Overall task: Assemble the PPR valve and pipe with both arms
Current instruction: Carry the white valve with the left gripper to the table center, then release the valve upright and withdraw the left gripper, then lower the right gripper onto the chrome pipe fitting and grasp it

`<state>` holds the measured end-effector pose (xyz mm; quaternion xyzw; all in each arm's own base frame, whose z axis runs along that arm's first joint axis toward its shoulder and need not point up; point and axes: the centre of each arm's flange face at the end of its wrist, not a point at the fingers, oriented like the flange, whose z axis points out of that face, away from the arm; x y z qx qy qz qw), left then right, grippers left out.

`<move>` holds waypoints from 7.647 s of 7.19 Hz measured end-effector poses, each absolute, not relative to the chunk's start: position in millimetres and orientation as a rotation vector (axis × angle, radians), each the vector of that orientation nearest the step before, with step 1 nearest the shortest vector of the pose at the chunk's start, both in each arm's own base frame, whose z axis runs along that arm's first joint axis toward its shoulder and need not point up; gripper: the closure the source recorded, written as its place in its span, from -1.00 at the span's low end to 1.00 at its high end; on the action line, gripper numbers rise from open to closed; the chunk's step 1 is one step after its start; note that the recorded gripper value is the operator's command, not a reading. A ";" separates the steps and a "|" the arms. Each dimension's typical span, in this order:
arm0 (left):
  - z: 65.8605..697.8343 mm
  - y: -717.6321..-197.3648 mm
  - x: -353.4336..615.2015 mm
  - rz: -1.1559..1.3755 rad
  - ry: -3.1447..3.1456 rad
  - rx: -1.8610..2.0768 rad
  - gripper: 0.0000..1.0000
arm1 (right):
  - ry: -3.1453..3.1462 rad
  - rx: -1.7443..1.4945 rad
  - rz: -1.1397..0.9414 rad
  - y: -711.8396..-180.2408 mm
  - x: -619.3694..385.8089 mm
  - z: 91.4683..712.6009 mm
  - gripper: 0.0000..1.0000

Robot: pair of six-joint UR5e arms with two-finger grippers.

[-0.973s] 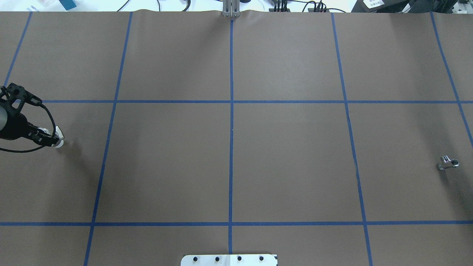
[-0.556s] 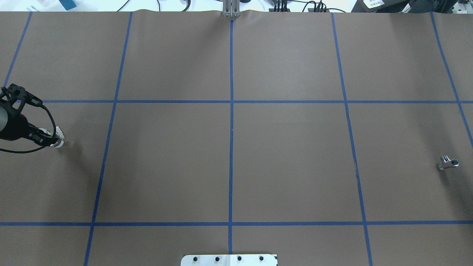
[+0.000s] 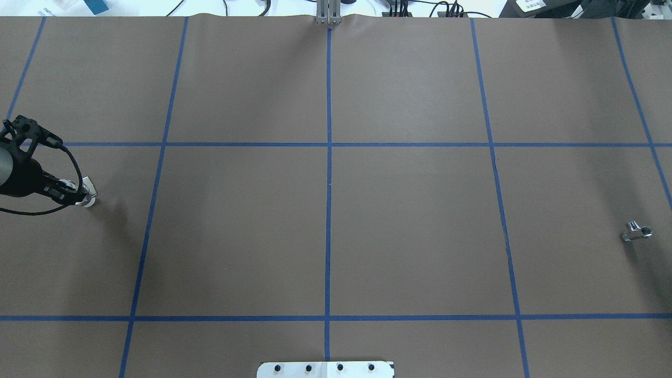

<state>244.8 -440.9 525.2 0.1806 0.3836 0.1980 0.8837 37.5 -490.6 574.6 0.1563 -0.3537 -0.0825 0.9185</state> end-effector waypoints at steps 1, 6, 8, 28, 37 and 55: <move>507.0 -447.3 252.0 0.387 0.821 0.386 1.00 | -0.727 0.322 -0.171 -490.6 37.4 574.8 -1.00; 333.2 -457.7 421.5 0.220 0.890 0.280 1.00 | -0.727 0.321 -0.174 -490.1 37.2 576.1 -1.00; 234.9 -431.2 509.0 0.144 0.884 0.201 1.00 | -0.726 0.318 -0.172 -490.2 37.3 578.1 -1.00; 151.0 -421.4 479.3 0.214 0.860 0.255 -0.99 | -0.731 0.313 -0.169 -490.5 36.4 579.3 -1.00; 493.1 -520.8 -60.8 0.502 0.591 0.368 -1.00 | -0.826 0.245 0.006 -404.4 -58.9 560.7 -0.99; 562.3 -492.1 -83.2 0.323 0.717 0.328 -1.00 | -0.810 0.299 -0.207 -343.9 -142.4 654.2 0.52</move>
